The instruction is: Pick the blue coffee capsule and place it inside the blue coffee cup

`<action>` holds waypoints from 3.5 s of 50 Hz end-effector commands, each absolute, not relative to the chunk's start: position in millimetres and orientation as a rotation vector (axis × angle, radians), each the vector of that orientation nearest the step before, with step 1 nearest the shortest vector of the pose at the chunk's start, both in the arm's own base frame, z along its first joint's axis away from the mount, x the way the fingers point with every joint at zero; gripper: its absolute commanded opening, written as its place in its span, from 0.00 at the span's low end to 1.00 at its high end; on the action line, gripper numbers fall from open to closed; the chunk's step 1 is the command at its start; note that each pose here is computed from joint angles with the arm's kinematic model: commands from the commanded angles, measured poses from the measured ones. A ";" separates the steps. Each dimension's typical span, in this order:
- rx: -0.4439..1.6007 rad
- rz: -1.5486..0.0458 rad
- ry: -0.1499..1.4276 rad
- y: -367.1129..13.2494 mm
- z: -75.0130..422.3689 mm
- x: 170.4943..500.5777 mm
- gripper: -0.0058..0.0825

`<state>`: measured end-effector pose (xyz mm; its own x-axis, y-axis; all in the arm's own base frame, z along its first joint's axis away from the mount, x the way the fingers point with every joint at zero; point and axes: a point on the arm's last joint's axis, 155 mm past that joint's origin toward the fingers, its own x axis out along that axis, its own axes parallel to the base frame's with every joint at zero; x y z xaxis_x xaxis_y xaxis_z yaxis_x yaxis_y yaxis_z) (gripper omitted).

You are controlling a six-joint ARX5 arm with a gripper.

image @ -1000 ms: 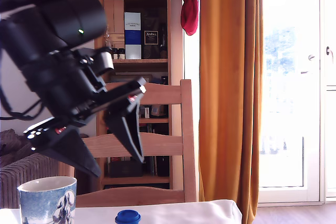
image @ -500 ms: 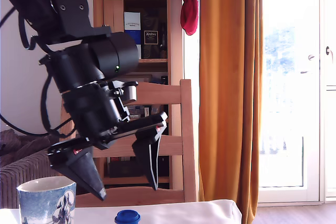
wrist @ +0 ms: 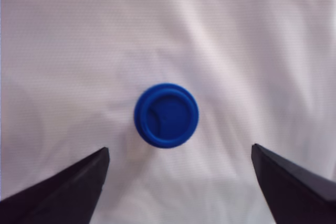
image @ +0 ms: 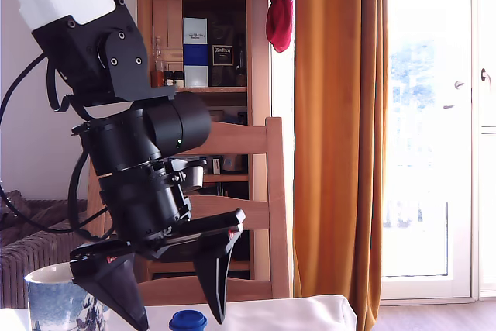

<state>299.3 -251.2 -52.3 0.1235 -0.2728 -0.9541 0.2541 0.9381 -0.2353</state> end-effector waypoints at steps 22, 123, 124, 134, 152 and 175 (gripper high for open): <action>-0.036 -0.381 1.362 -254.2 -54.1 324.2 0.96; 0.035 -0.434 1.472 -270.2 -42.8 319.6 0.47; 0.037 -0.434 1.474 -269.8 -42.9 319.0 0.47; 0.121 -0.430 1.448 -264.5 -44.9 321.0 0.52; 0.168 -0.412 1.420 -258.4 -45.7 327.4 0.74; 0.185 -0.416 1.482 -260.7 -74.6 315.0 0.74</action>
